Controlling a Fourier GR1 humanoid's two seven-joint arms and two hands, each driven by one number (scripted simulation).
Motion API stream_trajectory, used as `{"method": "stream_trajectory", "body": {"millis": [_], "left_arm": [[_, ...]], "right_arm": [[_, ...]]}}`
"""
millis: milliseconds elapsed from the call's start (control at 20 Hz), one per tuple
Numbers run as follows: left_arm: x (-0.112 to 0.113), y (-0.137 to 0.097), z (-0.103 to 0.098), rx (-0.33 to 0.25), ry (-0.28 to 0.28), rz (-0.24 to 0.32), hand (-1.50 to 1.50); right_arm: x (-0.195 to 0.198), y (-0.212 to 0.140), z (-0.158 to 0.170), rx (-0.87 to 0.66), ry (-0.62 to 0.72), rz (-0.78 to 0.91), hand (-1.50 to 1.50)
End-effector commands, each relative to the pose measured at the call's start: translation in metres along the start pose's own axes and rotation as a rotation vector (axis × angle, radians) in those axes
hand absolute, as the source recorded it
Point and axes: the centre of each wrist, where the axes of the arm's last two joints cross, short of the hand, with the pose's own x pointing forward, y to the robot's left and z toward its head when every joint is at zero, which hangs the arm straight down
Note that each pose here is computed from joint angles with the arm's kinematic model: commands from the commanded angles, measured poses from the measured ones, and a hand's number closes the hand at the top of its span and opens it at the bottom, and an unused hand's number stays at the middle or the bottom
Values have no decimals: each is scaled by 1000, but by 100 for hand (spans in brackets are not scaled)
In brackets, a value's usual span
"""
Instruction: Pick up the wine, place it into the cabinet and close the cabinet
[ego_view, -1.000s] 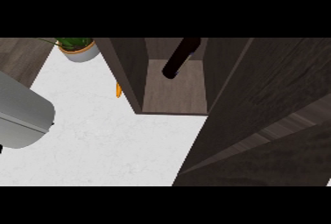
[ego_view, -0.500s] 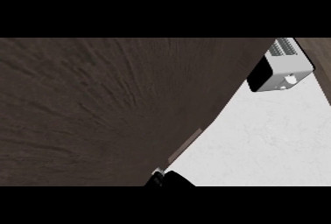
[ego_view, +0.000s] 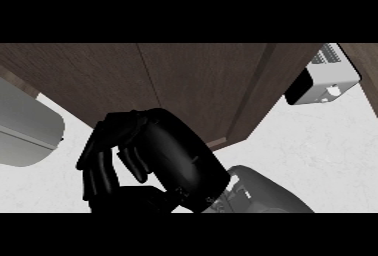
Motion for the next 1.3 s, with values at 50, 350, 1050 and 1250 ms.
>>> {"method": "stream_trajectory", "body": {"millis": [50,350,1050,1250], "left_arm": [[-1,-2,-4,-6,19,-4,-150],[5,-3,-25,-44,56,29,-150],[-36,-47,-38,-43,81,43,-150],[-47,-51,-42,-27,90,28,-150]], "right_arm": [[-3,-31,-41,-61,11,26,150],[-22,-56,-64,-107,28,91,150],[-85,-138,-66,-171,54,155,150],[-79,-138,-75,-179,42,150,150]]}}
